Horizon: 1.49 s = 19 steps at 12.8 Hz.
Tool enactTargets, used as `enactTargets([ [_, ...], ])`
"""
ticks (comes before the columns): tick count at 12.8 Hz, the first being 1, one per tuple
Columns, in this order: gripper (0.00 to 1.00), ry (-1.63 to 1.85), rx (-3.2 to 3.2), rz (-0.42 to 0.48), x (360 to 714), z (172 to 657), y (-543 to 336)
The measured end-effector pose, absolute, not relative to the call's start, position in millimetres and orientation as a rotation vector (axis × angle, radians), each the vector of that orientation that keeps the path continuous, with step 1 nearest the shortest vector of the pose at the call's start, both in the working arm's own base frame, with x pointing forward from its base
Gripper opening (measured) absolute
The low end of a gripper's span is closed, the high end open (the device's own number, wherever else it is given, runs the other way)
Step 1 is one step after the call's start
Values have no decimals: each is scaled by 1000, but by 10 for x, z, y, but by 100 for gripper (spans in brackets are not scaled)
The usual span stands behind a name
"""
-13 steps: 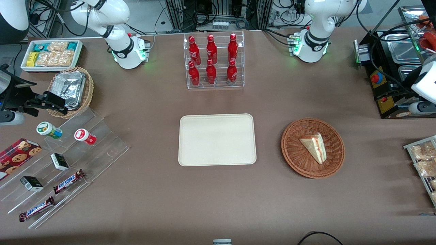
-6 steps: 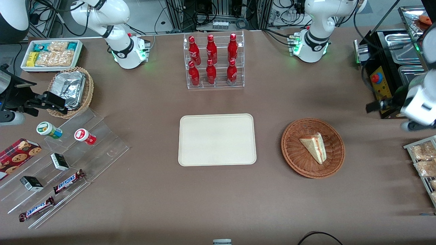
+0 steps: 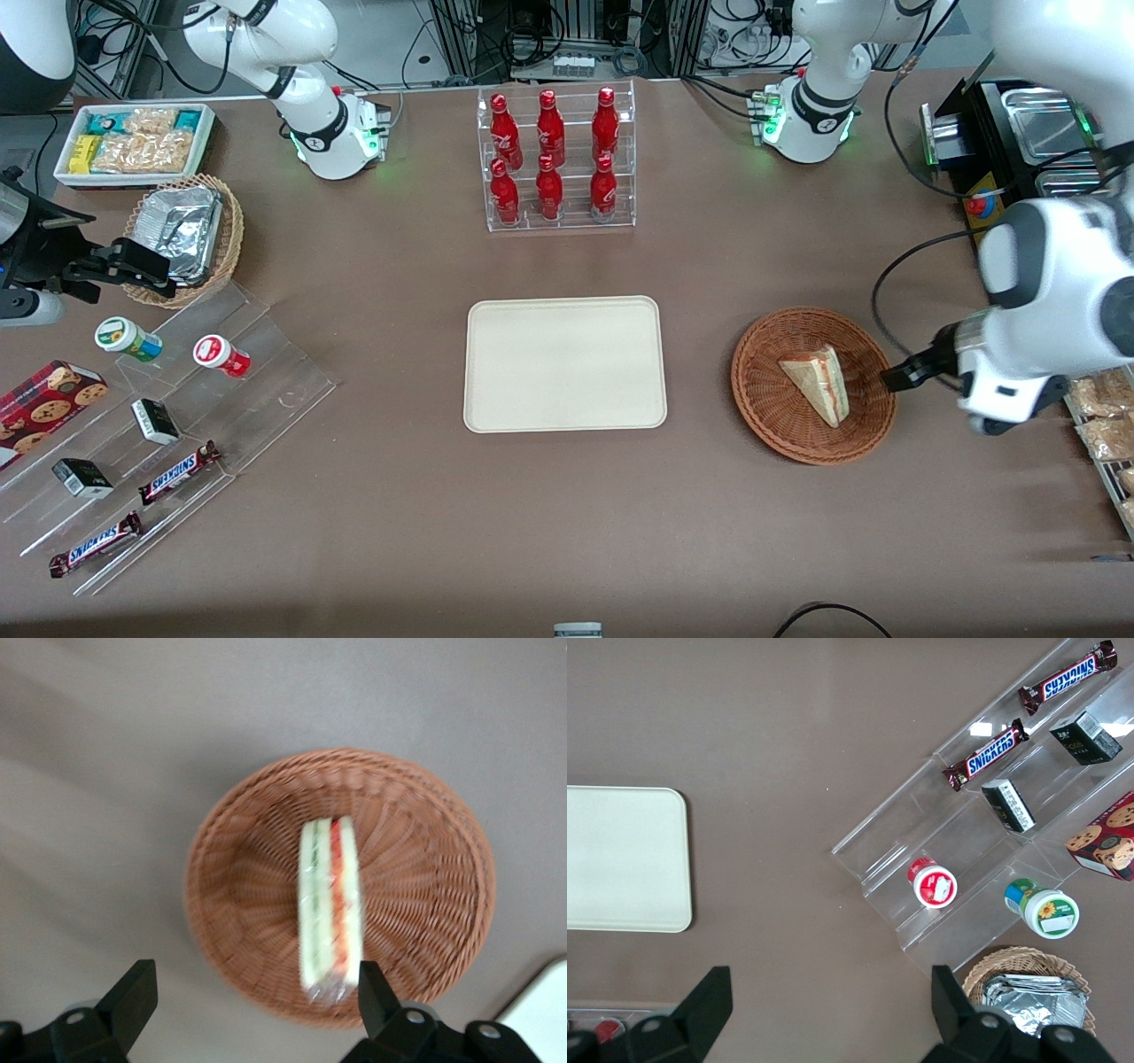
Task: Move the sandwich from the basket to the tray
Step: 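Lower the left gripper over the wrapped sandwich and close on it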
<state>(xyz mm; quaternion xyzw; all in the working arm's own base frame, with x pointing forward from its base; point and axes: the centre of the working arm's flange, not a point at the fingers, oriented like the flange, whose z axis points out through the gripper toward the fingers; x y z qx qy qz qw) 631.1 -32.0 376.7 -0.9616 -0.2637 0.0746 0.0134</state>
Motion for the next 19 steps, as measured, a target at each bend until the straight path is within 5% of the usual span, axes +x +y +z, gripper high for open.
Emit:
enactTargets([
  [7, 100, -926, -2975, 143, 6085, 3148, -768],
  [16, 100, -906, -2948, 151, 5844, 2628, -976],
  [19, 91, -898, -2939, 166, 5777, 2514, -960],
])
